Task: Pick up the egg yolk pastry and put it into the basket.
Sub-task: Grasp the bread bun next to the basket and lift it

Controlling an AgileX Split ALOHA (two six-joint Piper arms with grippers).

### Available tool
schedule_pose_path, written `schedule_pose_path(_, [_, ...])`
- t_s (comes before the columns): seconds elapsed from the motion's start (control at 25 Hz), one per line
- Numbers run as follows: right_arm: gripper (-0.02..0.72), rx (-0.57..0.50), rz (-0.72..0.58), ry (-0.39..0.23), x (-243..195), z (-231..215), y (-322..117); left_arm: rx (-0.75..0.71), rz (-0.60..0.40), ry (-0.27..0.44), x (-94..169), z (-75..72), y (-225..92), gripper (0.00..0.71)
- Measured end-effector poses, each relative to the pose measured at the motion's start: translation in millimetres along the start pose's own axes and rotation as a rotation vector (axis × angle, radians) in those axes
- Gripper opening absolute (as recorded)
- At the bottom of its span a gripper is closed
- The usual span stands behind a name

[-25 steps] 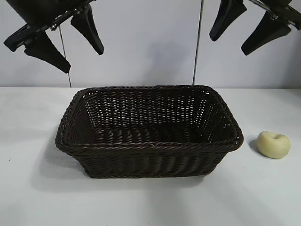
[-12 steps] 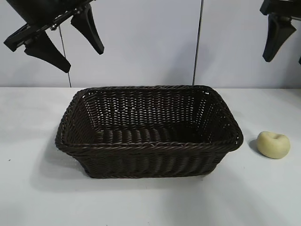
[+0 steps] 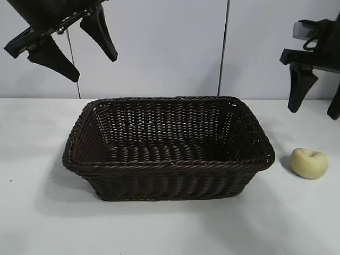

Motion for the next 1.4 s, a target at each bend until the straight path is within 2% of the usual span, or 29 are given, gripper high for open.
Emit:
schedule_pose_path(0.28, [0.519, -0.017, 0.108, -0.031, -37, -6, -2, 0.000, 0.000, 0.000, 0, 0.0, 0, 0.522])
schedule_pose_path(0.6, [0.519, -0.031, 0.148, -0.136, -60, -24, -1, 0.000, 0.000, 0.000, 0, 0.0, 0, 0.522])
schedule_pose_path(0.84, [0.511, -0.051, 0.148, -0.141, -73, -25, 2, 0.000, 0.000, 0.000, 0, 0.0, 0, 0.522])
schedule_pose_path(0.92, [0.465, -0.052, 0.142, -0.139, -77, -25, 4, 0.000, -0.001, 0.000, 0, 0.1, 0, 0.522])
schedule_pose_path(1.0, [0.386, -0.052, 0.133, -0.136, -78, -25, 6, -0.001, -0.001, 0.001, 0, 0.2, 0, 0.522])
schedule_pose_path(1.2, [0.151, -0.055, 0.121, -0.133, -79, -24, 8, -0.001, -0.001, 0.001, 0, 0.2, 0, 0.522])
schedule_pose_path(1.28, [0.112, -0.048, 0.119, -0.132, -78, -24, 8, -0.001, -0.001, 0.001, 0, 0.2, 0, 0.522])
schedule_pose_path(1.4, [0.093, -0.038, 0.107, -0.128, -73, -23, 9, -0.001, -0.001, 0.001, 0, 0.2, 0, 0.522])
Point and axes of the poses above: a point on each arm's last joint axis where the gripper is mounted, x pointing back along that axis away from the gripper, z along the wrist's bending axis when the last joint is at zero, y = z × x, the point moved 6 cm from there along -x, pointing out along that axis toward the gripper, and after that the axes turned 14 degrees about -x, right-handed, at the moved point
